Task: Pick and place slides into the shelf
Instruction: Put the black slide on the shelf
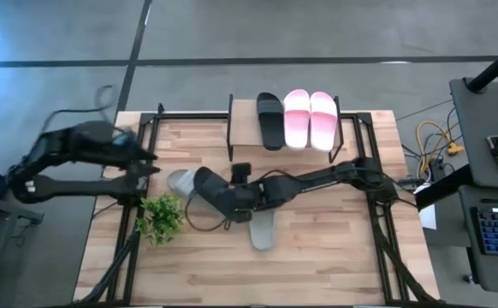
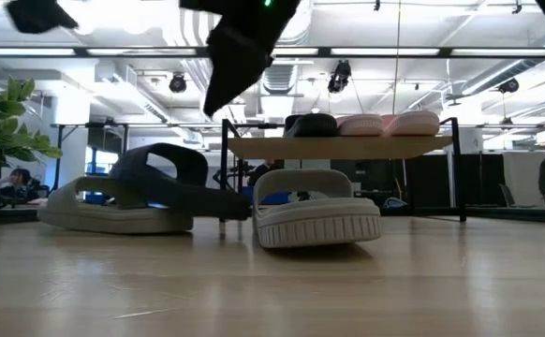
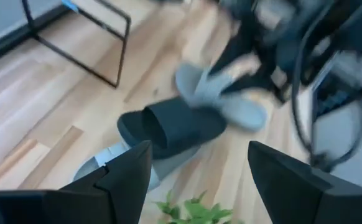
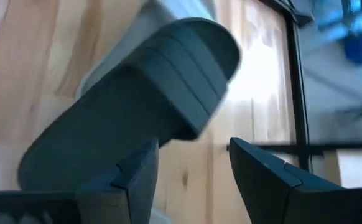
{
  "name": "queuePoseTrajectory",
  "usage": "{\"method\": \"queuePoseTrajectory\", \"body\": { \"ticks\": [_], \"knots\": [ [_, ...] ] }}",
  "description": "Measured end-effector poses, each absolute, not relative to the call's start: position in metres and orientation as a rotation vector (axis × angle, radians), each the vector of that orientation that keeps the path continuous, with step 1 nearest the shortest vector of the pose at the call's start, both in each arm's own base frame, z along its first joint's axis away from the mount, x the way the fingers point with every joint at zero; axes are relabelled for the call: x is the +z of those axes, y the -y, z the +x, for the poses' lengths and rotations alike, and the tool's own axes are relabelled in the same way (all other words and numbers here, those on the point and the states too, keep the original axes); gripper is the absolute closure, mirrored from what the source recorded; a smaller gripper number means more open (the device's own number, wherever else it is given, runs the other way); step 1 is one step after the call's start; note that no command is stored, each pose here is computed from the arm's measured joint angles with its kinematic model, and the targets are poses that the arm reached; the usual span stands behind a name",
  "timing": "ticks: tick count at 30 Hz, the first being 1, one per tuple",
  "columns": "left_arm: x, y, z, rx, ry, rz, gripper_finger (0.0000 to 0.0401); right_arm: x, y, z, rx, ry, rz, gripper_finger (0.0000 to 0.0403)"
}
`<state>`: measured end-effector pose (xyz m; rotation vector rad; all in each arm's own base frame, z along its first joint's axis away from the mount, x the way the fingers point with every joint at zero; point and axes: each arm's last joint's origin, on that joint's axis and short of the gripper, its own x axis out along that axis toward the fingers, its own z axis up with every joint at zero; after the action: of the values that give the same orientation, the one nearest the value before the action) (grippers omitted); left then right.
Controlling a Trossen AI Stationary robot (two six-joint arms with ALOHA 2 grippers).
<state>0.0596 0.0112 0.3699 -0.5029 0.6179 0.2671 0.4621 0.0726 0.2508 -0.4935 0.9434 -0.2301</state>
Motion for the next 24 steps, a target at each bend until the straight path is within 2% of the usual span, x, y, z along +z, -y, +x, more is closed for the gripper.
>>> {"method": "queuePoseTrajectory", "body": {
  "ticks": [4,11,24],
  "knots": [
    [0.37,-0.004,0.025,0.306,-0.476,-0.539,0.0151,0.235,-0.075,0.474,-0.168,-0.949,-0.615,0.0213],
    [0.359,0.001,-0.003,0.331,-0.372,-0.586,0.0151,0.215,-0.071,0.492,-0.161,-0.973,-0.707,0.0213],
    [0.356,0.0,-0.005,0.363,-0.362,-0.574,0.0151,0.206,-0.06,0.508,-0.217,-0.982,-0.748,0.0235]
  ]
}}
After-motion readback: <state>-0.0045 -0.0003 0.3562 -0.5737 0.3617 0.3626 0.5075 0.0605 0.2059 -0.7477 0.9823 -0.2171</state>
